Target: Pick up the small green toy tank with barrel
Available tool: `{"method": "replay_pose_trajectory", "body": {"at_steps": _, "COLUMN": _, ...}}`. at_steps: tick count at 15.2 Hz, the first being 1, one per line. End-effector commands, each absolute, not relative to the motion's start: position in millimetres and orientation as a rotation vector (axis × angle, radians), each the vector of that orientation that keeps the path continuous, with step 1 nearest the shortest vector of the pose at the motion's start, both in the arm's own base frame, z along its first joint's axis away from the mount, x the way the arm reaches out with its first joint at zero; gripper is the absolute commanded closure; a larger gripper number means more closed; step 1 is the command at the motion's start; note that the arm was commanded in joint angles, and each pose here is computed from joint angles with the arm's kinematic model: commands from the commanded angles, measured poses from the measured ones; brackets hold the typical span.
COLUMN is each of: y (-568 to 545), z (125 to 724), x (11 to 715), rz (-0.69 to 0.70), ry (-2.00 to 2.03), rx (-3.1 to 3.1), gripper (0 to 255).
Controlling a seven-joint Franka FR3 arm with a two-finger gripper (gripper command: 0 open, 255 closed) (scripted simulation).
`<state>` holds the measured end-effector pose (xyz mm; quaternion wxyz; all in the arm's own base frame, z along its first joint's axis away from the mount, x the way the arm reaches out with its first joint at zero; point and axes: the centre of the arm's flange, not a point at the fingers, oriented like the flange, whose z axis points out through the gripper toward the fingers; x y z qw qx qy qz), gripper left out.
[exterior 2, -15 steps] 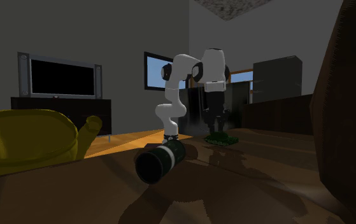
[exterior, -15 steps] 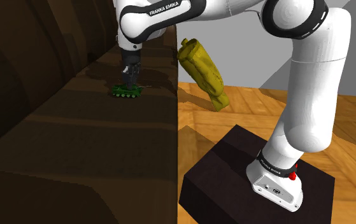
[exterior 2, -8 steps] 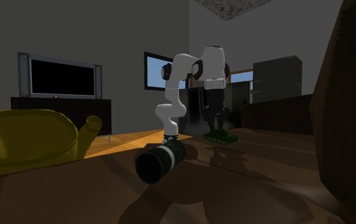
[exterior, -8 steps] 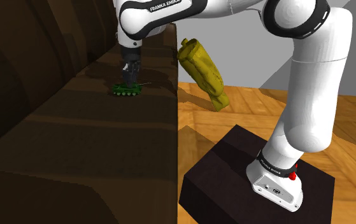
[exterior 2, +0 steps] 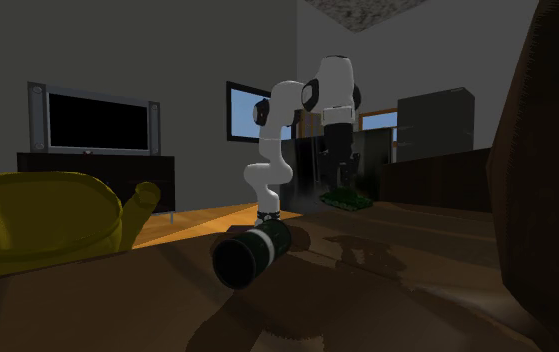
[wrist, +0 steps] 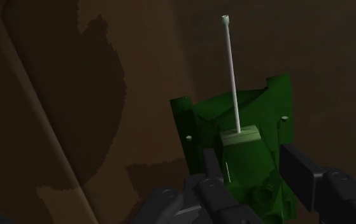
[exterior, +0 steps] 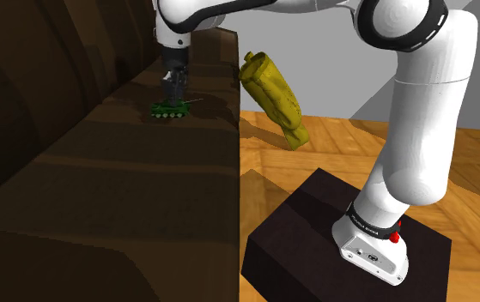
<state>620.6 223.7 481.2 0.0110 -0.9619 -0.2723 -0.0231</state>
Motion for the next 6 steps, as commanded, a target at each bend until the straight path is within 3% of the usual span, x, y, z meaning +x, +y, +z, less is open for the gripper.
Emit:
{"method": "replay_pose_trajectory", "body": {"at_steps": 1, "y": 224, "z": 492, "x": 620, "rz": -0.072, "ry": -0.85, "rx": -3.001, "gripper": 255}}
{"method": "replay_pose_trajectory", "body": {"at_steps": 6, "y": 224, "z": 509, "x": 620, "rz": -0.072, "ry": -0.85, "rx": -3.001, "gripper": 255}}
